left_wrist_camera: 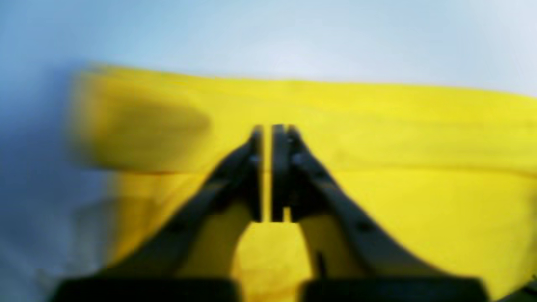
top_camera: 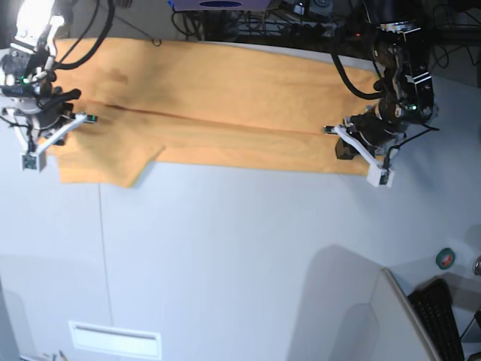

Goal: Layout the t-shirt on the table in an organized manner, then fold the t-shirt properly
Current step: 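Lower the folded edge and release it with both grippers, then grasp the folded strip ends with both grippers and pull it straight, then regrasp the strip end with the left gripper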

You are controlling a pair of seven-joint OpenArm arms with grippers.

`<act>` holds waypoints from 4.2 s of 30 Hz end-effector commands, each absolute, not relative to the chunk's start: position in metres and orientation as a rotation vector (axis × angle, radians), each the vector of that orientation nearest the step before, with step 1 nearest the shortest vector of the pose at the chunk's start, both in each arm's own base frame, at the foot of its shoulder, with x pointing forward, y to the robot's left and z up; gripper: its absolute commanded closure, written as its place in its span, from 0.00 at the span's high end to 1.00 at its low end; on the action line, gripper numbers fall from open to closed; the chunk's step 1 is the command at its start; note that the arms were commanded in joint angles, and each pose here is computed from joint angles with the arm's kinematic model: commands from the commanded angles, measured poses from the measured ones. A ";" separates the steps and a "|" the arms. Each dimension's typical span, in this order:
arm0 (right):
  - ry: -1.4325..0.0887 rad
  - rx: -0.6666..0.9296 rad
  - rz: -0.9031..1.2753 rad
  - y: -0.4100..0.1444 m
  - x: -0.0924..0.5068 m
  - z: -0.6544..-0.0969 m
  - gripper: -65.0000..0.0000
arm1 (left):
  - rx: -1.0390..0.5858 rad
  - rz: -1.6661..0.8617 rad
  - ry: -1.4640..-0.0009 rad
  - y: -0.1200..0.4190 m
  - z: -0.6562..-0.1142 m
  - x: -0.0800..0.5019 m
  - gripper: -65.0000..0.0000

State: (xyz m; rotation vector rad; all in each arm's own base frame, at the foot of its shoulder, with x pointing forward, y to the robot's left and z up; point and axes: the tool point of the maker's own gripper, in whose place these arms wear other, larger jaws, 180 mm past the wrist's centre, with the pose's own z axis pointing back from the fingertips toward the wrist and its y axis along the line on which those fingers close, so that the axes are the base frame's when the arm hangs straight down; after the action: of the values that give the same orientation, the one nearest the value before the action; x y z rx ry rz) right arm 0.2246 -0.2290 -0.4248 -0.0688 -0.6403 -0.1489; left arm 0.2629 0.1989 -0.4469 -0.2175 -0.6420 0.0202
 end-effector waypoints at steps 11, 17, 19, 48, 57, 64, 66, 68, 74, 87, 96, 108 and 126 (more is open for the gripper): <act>-0.477 -0.091 -0.277 -0.287 0.206 -0.488 0.00 | -0.230 0.090 -0.655 0.209 -0.474 0.257 0.00; -0.597 -0.145 -0.245 -0.295 0.222 -0.451 0.00 | -0.214 0.048 -0.736 0.208 -0.444 0.266 0.00; -0.671 -0.163 -0.227 -0.291 0.232 -0.426 0.00 | -0.202 0.028 -0.768 0.207 -0.432 0.266 0.00; -0.536 0.016 -0.191 -0.278 0.333 -0.496 0.30 | -0.184 0.141 -0.825 0.257 -0.399 0.216 0.00; -0.650 -0.028 -0.144 -0.273 0.331 -0.465 0.00 | -0.175 0.142 -0.813 0.262 -0.402 0.214 0.00; -0.722 -0.117 -0.056 -0.253 0.284 -0.405 0.00 | -0.177 0.154 -0.799 0.265 -0.408 0.212 0.00; -0.725 -0.127 -0.044 -0.243 0.264 -0.392 0.00 | -0.178 0.154 -0.806 0.265 -0.406 0.215 0.00; -0.731 -0.129 -0.039 -0.234 0.245 -0.385 0.00 | -0.179 0.154 -0.813 0.265 -0.405 0.218 0.00; -0.628 -0.047 -0.011 -0.198 0.191 -0.407 0.00 | -0.189 0.142 -0.845 0.261 -0.398 0.234 0.00; -0.412 -0.015 0.026 -0.188 0.124 -0.435 0.00 | -0.216 0.060 -0.797 0.247 -0.408 0.238 0.00; -0.313 -0.018 0.026 -0.188 0.109 -0.441 0.00 | -0.284 0.007 -0.747 0.212 -0.423 0.233 0.00; -0.425 -0.038 0.124 -0.196 0.142 -0.416 0.20 | -0.368 -0.073 -0.698 0.167 -0.436 0.234 0.00; -0.394 0.150 0.019 -0.215 0.238 -0.517 0.00 | -0.374 0.049 -0.586 0.164 -0.511 0.262 0.00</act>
State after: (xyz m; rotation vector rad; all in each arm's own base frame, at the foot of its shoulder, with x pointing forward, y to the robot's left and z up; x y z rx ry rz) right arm 0.2512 -0.2145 -0.5093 0.1740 -0.4638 -0.0017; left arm 0.2670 0.1523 -0.5031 -0.4425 -0.6335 0.0631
